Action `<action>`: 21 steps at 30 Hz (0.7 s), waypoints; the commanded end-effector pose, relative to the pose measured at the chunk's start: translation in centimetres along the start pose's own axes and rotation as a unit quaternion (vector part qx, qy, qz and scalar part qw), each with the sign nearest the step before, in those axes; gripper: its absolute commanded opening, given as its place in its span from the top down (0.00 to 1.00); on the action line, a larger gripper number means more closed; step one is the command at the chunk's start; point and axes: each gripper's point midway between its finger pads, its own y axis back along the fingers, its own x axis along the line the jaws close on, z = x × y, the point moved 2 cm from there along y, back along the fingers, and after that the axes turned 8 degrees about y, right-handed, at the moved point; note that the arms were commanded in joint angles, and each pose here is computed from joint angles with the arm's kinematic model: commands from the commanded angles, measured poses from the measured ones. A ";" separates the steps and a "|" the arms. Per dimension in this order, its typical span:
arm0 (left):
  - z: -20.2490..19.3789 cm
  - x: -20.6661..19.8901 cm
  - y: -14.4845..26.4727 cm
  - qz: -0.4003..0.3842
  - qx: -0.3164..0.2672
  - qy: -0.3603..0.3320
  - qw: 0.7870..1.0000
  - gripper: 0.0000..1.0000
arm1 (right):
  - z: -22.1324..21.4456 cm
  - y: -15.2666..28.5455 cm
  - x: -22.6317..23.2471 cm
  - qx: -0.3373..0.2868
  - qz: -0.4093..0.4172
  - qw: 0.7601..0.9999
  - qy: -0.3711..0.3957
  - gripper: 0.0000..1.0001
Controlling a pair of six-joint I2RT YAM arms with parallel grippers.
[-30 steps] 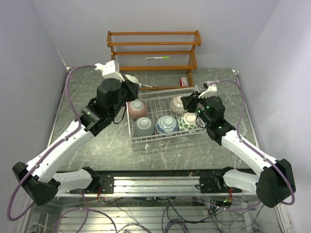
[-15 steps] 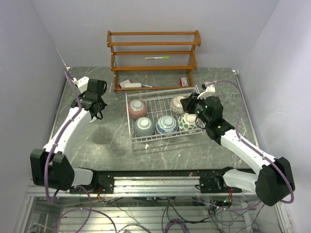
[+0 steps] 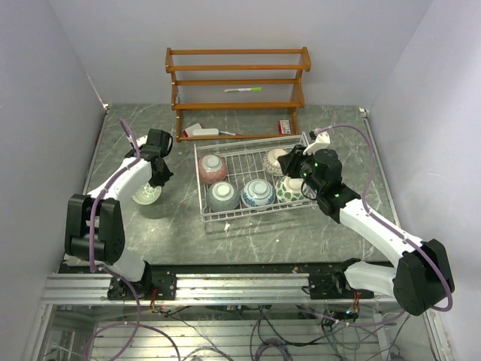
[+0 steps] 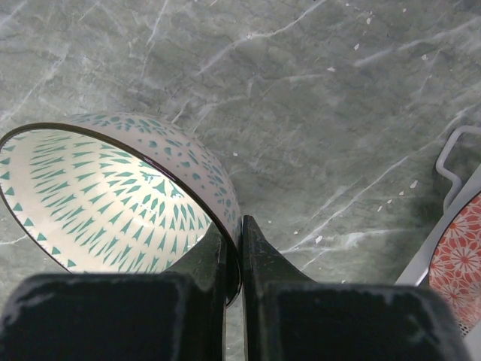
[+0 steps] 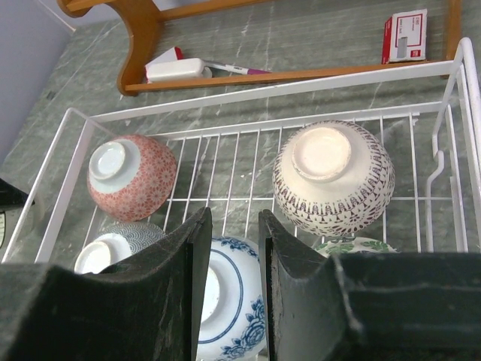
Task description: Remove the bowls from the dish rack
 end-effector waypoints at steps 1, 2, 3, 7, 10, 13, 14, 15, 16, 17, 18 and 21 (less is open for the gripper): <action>0.1 -0.1 -0.5 -0.006 0.003 -0.013 1.000 0.93 | 0.0 0.0 -0.1 -0.002 -0.001 1.000 -0.002 0.68; -0.1 0.0 -0.6 -0.004 0.006 -0.019 1.000 0.93 | 0.0 -0.1 -0.2 -0.001 -0.003 1.000 -0.001 0.68; -0.2 0.1 -0.8 -0.003 0.008 -0.024 1.000 0.93 | 0.0 -0.1 -0.2 0.000 -0.004 1.000 0.001 0.68; -0.8 1.0 -1.7 0.025 0.021 -0.045 0.998 0.92 | -0.2 -0.3 -0.4 0.008 -0.010 1.000 0.004 0.68; -1.2 1.4 -2.3 0.040 0.029 -0.056 0.997 0.90 | -0.3 -0.4 -0.3 0.010 -0.008 1.000 0.004 0.68; -1.6 1.6 -2.9 0.053 0.036 -0.059 0.996 0.87 | -0.5 -0.5 -0.4 0.014 -0.008 1.000 0.004 0.67; -1.8 1.7 -3.1 0.054 0.041 -0.061 0.996 0.86 | -0.5 -0.5 -0.4 0.014 -0.008 1.000 0.004 0.67; -2.0 1.7 -3.4 0.057 0.046 -0.064 0.995 0.85 | -0.5 -0.5 -0.4 0.015 -0.008 1.000 0.004 0.67; -2.2 1.7 -3.6 0.057 0.050 -0.065 0.995 0.84 | -0.6 -0.5 -0.4 0.015 -0.009 1.000 0.005 0.67; -2.4 1.7 -3.7 0.057 0.054 -0.065 0.995 0.83 | -0.5 -0.5 -0.4 0.015 -0.008 1.000 0.005 0.67; -2.6 1.7 -3.8 0.056 0.056 -0.064 0.995 0.82 | -0.6 -0.5 -0.4 0.016 -0.008 1.000 0.006 0.67; -2.6 1.4 -3.6 0.044 0.057 -0.062 0.995 0.73 | -0.7 -0.6 -0.4 0.017 -0.008 1.000 0.007 0.67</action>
